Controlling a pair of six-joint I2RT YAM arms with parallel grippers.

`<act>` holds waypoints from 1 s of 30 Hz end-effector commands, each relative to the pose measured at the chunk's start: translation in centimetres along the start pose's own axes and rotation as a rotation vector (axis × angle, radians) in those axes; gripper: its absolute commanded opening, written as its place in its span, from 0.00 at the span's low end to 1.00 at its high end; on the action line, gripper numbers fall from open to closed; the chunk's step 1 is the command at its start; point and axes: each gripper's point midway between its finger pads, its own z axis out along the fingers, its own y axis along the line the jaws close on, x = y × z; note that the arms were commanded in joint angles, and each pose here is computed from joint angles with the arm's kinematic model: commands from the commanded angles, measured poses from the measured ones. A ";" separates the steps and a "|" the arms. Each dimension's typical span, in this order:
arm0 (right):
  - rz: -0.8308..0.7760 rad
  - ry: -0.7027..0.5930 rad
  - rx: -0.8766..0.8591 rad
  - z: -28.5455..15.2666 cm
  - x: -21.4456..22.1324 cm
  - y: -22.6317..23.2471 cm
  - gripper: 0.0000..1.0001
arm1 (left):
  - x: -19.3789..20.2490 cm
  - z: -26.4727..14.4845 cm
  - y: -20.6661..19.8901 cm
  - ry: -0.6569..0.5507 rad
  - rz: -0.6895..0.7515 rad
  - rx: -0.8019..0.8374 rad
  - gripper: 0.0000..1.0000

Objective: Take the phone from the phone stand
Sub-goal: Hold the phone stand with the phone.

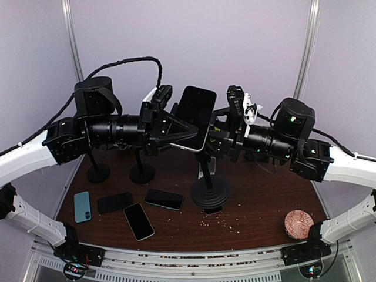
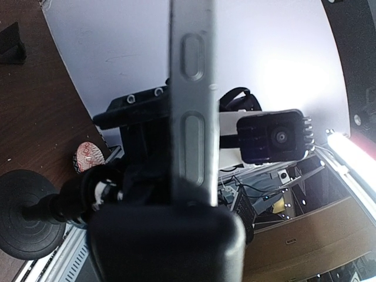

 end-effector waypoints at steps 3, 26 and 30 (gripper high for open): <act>-0.011 -0.166 -0.078 -0.5 -6.0 1.7 0.42 | -1.3 -1.9 -6.4 -0.068 0.135 0.205 0.00; 0.035 -0.162 0.007 -1.9 -6.3 1.4 0.03 | -0.6 -0.8 -4.9 -0.025 0.123 0.192 0.00; 0.053 -0.152 0.059 -2.1 -6.3 0.4 0.02 | -0.5 -0.7 -4.7 -0.023 0.123 0.187 0.00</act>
